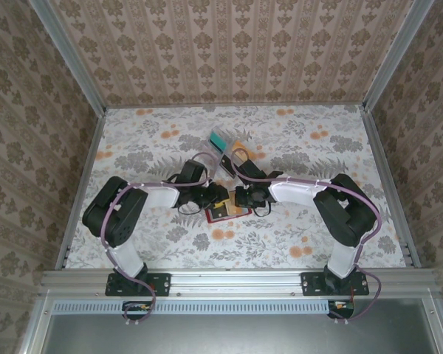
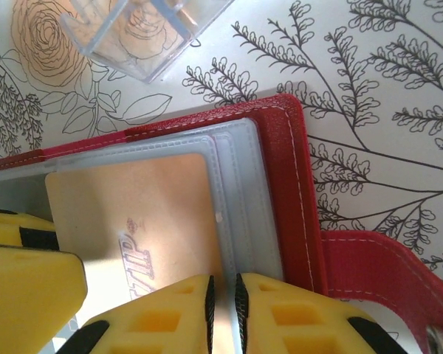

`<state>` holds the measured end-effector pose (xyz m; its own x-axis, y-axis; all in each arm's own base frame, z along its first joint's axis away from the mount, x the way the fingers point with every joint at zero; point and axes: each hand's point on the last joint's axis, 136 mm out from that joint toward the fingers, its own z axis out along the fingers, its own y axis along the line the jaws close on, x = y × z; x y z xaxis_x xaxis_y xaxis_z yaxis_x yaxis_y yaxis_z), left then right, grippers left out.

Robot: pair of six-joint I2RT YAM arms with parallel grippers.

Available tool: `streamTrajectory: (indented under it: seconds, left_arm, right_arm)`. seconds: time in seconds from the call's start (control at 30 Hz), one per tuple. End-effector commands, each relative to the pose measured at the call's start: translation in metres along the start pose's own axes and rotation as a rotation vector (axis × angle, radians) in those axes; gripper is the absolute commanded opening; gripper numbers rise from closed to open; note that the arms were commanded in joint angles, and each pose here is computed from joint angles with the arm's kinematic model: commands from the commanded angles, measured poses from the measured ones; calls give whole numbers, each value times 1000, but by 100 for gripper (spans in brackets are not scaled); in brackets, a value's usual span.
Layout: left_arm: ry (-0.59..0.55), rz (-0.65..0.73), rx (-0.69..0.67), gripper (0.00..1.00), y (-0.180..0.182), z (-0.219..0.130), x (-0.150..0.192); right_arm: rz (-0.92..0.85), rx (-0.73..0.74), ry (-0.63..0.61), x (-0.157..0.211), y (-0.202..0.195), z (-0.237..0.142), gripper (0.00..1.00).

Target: Take the credit cards out of the card holder

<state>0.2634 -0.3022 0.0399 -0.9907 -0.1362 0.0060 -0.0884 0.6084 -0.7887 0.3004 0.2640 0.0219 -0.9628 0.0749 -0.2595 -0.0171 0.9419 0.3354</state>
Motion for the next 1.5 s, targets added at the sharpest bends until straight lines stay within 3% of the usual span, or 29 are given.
streamTrajectory:
  seconds: [0.0, 0.27, 0.43, 1.2, 1.47]
  left_arm:
    - [23, 62, 138, 27, -17, -1, 2]
    - [18, 53, 259, 19, -21, -6, 4]
    - [5, 33, 220, 13, -9, -5, 6]
    - [-27, 48, 115, 9, 15, -26, 6]
    - [-18, 63, 78, 9, 19, -29, 7]
  right_arm:
    - [27, 109, 93, 29, -29, 9, 21]
    - [35, 132, 97, 28, -31, 8, 20]
    - [41, 127, 93, 27, -29, 6, 20]
    - [87, 230, 101, 34, -49, 9, 18]
    - [42, 82, 28, 11, -14, -11, 19]
